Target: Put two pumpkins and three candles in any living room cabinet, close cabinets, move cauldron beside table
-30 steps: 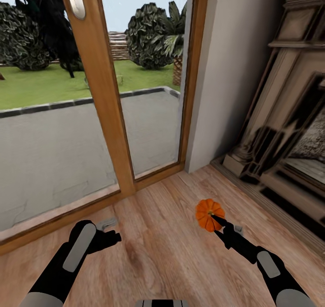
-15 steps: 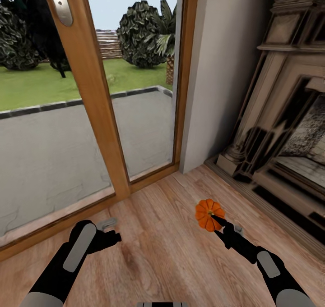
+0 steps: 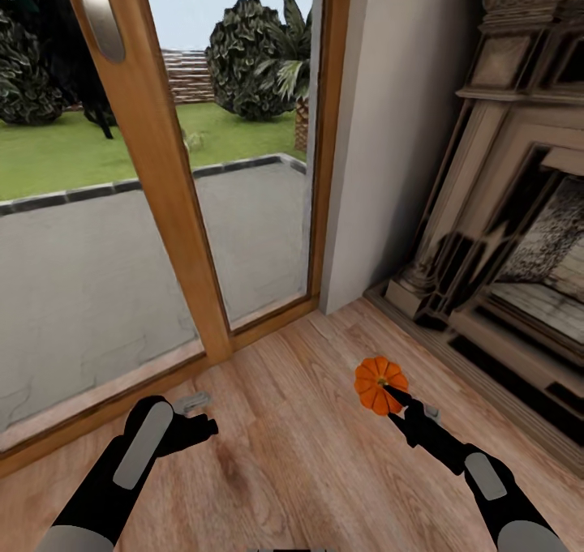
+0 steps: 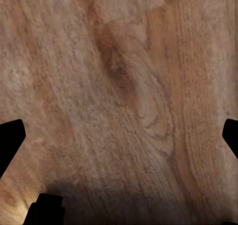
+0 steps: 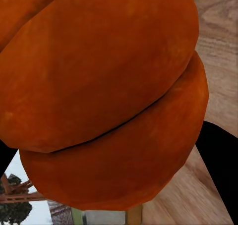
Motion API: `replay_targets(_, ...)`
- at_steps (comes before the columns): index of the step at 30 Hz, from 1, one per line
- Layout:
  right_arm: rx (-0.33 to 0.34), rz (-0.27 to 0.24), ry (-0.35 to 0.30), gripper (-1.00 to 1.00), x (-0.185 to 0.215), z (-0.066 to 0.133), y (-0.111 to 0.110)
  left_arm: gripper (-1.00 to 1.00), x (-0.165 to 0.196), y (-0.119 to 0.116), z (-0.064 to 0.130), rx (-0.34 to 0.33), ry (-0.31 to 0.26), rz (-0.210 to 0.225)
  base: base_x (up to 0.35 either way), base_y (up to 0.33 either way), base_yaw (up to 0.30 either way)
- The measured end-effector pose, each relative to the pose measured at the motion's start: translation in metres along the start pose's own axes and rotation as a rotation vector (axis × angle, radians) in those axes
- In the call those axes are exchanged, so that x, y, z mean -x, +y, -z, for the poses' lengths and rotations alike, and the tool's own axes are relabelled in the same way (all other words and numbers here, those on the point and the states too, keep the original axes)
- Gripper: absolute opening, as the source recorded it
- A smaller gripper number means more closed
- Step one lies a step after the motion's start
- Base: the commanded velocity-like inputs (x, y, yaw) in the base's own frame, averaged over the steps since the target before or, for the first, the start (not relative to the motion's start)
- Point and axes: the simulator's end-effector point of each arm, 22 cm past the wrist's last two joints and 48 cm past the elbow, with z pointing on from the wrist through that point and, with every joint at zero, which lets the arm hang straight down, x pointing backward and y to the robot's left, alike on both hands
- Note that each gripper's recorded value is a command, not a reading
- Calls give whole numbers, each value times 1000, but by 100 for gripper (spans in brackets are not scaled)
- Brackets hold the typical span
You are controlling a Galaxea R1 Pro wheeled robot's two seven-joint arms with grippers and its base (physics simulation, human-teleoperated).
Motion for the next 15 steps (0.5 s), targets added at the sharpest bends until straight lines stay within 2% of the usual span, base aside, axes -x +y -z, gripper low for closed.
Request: replay_targets(15,-2,-3,-4,-100,4,8,31,100,11,-7,30,0,4,0,0,0,0)
